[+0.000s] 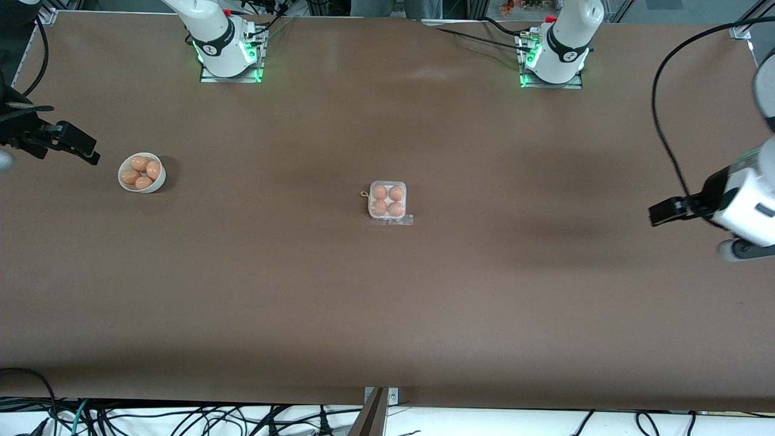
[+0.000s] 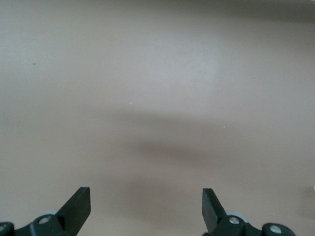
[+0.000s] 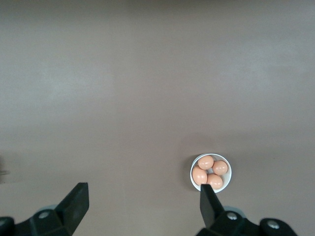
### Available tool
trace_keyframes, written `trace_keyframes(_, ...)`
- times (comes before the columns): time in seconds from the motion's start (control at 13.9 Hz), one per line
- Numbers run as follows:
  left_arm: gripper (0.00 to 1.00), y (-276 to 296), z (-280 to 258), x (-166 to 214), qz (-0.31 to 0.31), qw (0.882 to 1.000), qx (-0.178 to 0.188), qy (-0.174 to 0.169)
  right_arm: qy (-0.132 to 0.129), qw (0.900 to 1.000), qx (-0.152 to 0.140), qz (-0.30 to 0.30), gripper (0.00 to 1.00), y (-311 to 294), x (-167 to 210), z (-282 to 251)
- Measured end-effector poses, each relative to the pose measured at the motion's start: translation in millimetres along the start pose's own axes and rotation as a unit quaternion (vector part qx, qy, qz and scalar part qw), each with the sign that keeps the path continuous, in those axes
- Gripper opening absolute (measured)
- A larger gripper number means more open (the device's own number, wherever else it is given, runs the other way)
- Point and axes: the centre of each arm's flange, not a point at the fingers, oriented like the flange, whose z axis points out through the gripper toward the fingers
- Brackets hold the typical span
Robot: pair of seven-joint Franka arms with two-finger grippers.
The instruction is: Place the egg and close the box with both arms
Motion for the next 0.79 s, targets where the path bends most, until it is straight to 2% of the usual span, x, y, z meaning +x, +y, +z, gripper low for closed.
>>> trace_keyframes(0.14, 1.0, -16, 2, -12, 0.005, 1.0, -0.006, -0.007, 0.0, 1.0, 0.0, 0.0, 1.0, 0, 0, 0)
trace_keyframes(0.43, 1.0, -21, 24, -28, 0.011, 1.0, -0.026, 0.0, 0.0, 1.0, 0.0, -0.001, 1.0, 0, 0, 0)
trace_keyframes(0.79, 1.0, -25, 35, -50, 0.011, 0.999, -0.034, 0.015, 0.0, 1.0, 0.0, -0.001, 1.0, 0, 0, 0)
